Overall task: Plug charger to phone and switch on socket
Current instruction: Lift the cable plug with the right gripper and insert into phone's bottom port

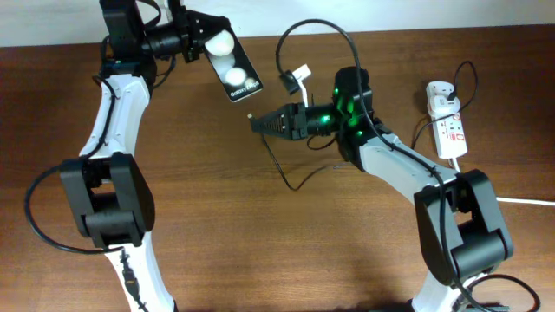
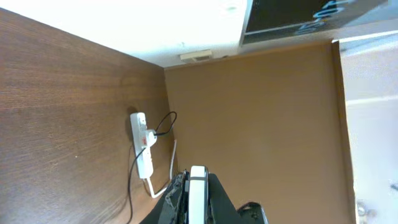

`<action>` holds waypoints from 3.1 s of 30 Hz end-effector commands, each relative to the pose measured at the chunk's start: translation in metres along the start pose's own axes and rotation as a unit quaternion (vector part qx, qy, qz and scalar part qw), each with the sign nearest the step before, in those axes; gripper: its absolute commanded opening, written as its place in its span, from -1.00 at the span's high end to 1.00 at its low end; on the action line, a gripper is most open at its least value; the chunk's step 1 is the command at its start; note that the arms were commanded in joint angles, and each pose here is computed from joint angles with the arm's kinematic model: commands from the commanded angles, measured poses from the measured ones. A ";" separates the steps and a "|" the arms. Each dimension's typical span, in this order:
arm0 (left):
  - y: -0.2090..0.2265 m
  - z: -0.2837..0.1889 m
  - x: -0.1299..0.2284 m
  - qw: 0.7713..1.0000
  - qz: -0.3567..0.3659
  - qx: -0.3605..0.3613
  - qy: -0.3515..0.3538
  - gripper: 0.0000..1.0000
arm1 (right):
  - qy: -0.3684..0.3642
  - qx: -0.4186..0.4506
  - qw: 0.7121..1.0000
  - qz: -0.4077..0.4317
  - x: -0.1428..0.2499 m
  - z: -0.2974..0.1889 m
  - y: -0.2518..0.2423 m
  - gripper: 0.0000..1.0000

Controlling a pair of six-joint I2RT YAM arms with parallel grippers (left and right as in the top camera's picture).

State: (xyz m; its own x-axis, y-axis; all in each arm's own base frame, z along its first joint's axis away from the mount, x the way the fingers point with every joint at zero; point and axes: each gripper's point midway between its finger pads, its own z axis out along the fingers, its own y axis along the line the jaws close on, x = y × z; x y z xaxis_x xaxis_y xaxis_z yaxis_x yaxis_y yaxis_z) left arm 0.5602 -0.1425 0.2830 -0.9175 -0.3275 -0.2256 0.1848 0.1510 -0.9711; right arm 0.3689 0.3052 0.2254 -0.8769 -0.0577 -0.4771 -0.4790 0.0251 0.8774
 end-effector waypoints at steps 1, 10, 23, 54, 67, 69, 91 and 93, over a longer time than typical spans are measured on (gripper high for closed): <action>-0.005 0.001 -0.007 1.000 -0.016 0.000 -0.014 1.00 | -0.045 0.015 0.999 0.015 -0.021 -0.001 0.009 0.92; -0.011 0.001 0.005 1.000 0.000 0.015 0.019 1.00 | -0.087 0.015 0.996 0.027 -0.039 -0.003 0.014 0.92; -0.012 0.015 0.011 1.000 0.000 0.014 0.024 1.00 | -0.087 0.015 0.996 0.029 -0.039 -0.003 0.014 0.92; -0.015 0.015 0.017 0.999 -0.007 0.021 0.040 1.00 | -0.123 0.016 0.988 0.087 -0.050 -0.002 -0.005 0.92; -0.022 0.014 0.034 0.995 -0.007 0.041 0.089 1.00 | -0.127 0.019 0.989 0.080 -0.051 -0.002 -0.005 0.92; -0.023 0.015 0.036 0.994 -0.007 0.044 0.095 1.00 | -0.126 0.018 0.989 0.078 -0.051 -0.002 -0.005 0.92; -0.029 0.031 0.051 0.992 0.009 0.052 0.118 1.00 | -0.166 0.009 0.978 0.126 -0.066 -0.007 -0.002 0.92; -0.031 0.037 0.057 0.990 0.014 0.055 0.127 1.00 | -0.173 0.009 0.975 0.138 -0.068 -0.008 -0.003 0.92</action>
State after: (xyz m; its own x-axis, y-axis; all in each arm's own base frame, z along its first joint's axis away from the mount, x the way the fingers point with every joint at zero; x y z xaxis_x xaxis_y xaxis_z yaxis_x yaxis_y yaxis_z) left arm 0.5504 -0.1605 0.2891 -0.9398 -0.2726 -0.2060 0.1808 0.1149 -0.9768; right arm 0.3938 0.3094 0.2500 -0.9655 0.1008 -0.2403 -0.2425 -0.0099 0.9701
